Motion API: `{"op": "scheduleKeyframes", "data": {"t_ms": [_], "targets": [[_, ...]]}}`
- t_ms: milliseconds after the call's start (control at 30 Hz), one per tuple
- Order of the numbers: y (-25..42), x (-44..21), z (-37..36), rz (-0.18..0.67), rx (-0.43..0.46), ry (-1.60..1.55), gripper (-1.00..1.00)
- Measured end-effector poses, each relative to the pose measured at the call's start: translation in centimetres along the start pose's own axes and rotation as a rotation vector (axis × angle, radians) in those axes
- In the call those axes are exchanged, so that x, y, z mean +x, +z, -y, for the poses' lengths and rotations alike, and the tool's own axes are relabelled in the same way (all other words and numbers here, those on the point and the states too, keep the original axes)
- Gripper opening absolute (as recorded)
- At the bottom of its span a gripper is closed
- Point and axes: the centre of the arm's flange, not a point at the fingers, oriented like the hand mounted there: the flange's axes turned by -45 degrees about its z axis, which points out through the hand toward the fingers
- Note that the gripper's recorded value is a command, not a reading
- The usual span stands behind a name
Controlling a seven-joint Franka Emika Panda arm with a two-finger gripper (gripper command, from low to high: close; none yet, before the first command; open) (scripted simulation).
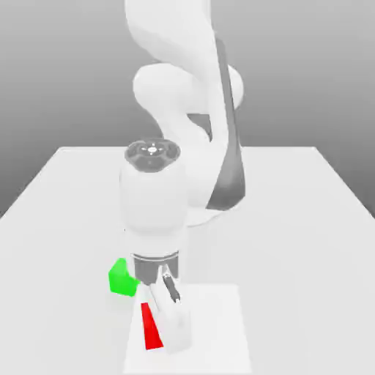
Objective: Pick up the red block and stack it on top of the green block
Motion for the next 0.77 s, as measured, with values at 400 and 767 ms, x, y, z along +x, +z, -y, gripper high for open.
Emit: {"op": "scheduleKeyframes", "data": {"t_ms": [400, 767], "targets": [[-3.8, 2.7, -15.9, 0.001, 0.001, 0.844, -1.00], [2.8, 2.7, -17.4, -0.004, 0.000, 0.925, 1.00]]}}
